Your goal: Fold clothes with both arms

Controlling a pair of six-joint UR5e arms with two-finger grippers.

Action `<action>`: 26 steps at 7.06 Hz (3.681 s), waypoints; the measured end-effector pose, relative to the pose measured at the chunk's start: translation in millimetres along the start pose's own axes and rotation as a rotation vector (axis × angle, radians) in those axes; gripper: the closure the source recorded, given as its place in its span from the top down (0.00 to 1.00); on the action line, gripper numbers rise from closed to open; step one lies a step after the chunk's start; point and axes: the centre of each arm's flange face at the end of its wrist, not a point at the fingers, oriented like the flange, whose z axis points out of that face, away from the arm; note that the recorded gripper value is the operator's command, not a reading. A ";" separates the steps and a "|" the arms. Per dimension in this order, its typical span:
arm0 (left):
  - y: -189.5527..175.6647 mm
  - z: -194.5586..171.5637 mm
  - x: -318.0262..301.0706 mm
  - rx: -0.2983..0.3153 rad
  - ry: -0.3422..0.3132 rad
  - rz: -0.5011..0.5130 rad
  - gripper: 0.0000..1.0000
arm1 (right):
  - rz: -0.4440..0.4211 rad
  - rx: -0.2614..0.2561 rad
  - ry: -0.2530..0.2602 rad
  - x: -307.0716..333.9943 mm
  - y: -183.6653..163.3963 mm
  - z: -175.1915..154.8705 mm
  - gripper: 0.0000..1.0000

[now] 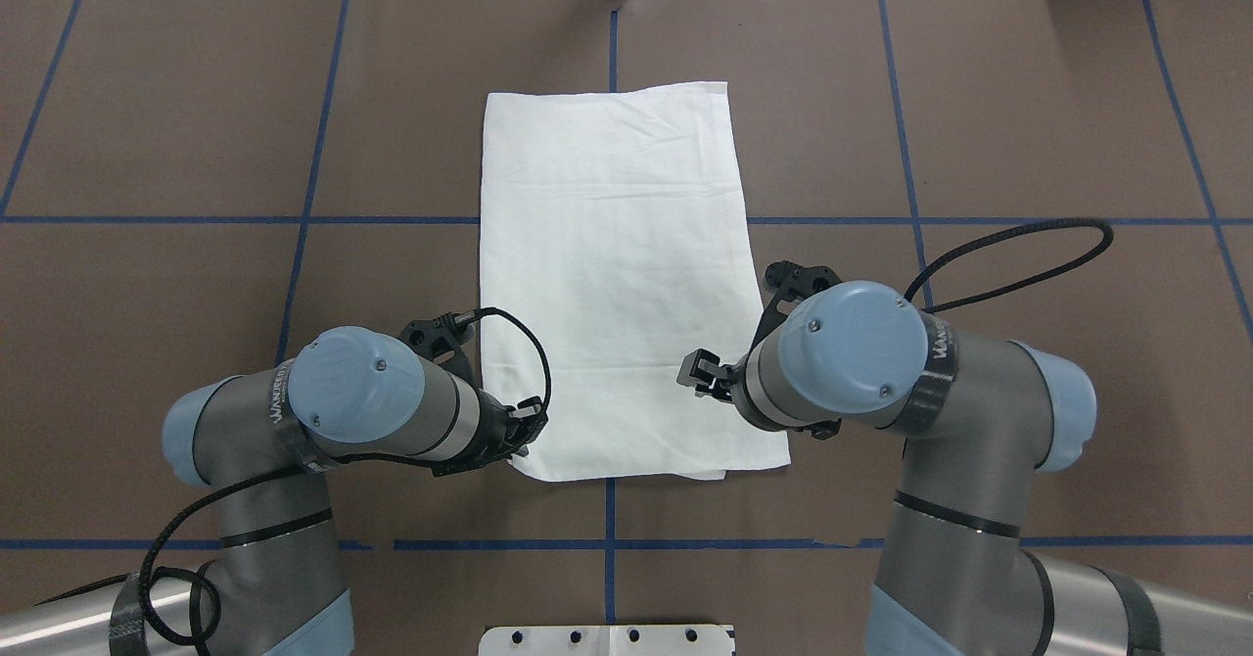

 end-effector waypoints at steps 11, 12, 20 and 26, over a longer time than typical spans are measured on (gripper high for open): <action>-5.3 -3.3 0.4 0.009 0.004 -0.005 0.00 | 0.283 0.030 0.136 -19.6 30.6 81.9 1.00; -5.2 -3.5 0.8 0.009 0.004 -0.005 0.00 | 0.285 0.029 0.143 -16.6 30.1 83.6 1.00; -5.3 0.0 -0.3 0.008 -0.002 -0.007 0.00 | 0.285 0.021 0.178 -9.1 46.1 89.2 0.96; -5.9 1.5 -0.8 0.008 -0.003 -0.006 0.00 | 0.285 0.010 0.153 -16.4 50.5 77.4 0.39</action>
